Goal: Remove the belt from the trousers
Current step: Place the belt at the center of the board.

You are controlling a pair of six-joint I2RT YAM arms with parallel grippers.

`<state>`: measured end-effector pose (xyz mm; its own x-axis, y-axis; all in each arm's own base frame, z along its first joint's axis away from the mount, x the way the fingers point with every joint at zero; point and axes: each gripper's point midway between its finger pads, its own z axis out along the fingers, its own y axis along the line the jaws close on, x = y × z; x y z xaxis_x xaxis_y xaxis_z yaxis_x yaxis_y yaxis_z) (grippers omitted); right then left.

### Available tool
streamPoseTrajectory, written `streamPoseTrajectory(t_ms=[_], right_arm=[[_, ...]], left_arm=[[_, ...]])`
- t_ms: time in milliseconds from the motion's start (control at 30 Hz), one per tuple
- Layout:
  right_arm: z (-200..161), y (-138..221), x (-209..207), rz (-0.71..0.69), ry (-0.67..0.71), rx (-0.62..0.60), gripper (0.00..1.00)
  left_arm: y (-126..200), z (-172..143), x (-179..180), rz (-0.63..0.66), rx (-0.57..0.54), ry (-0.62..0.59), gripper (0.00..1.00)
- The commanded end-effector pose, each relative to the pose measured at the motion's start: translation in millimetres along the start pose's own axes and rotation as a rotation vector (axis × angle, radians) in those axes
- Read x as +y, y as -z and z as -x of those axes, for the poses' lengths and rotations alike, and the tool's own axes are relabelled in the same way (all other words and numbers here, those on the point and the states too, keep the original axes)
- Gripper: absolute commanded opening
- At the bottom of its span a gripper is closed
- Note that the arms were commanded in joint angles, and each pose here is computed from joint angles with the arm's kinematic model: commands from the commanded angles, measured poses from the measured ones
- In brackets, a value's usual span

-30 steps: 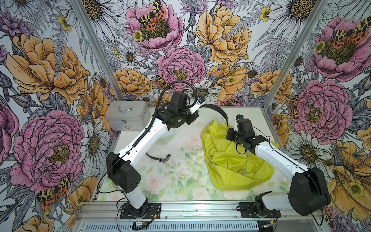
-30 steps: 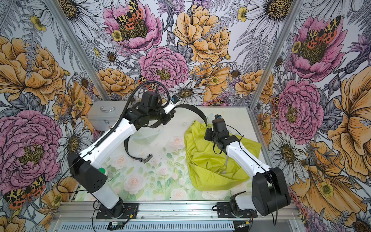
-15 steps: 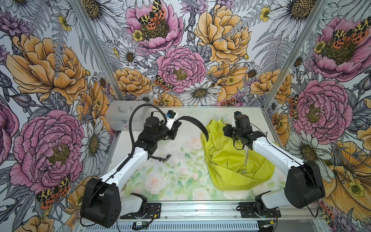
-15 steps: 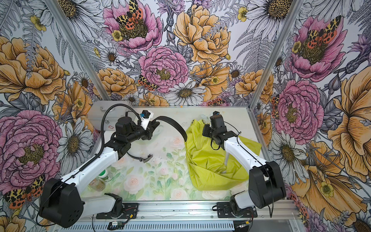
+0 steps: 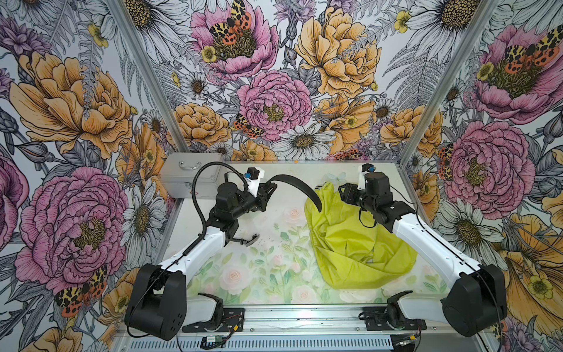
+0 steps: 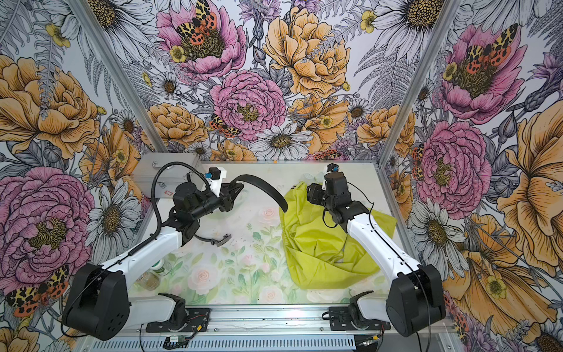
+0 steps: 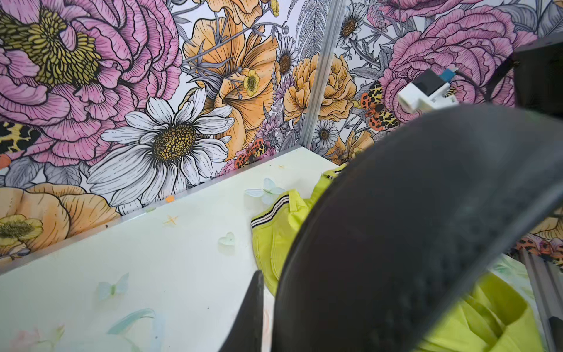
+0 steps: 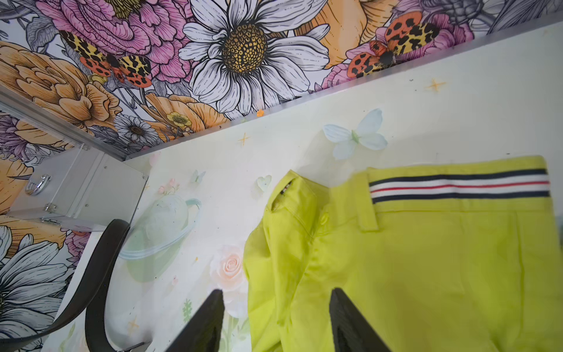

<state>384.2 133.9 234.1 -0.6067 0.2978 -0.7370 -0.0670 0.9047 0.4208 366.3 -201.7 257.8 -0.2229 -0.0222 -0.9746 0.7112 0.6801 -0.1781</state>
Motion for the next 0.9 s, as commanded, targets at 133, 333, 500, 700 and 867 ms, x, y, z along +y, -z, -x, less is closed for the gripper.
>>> streamPoseTrajectory(t_ms=[133,333,500,700,867], right_arm=[[21,31,-13,-0.084,0.04,-0.132,0.68],[30,52,-27,-0.155,0.092,-0.206,0.74],[33,73,-46,-0.254,0.166,-0.268,0.77],[32,96,-92,-0.483,0.182,-0.334,0.99],[17,100,-137,-0.681,0.185,-0.315,1.0]], left_arm=[[13,-11,28,0.147,0.007,0.063,0.62],[23,3,34,0.182,-0.007,0.05,0.83],[26,5,37,0.209,0.033,0.035,0.99],[37,-6,61,0.371,0.089,0.062,0.99],[82,-38,121,0.799,0.18,0.114,0.99]])
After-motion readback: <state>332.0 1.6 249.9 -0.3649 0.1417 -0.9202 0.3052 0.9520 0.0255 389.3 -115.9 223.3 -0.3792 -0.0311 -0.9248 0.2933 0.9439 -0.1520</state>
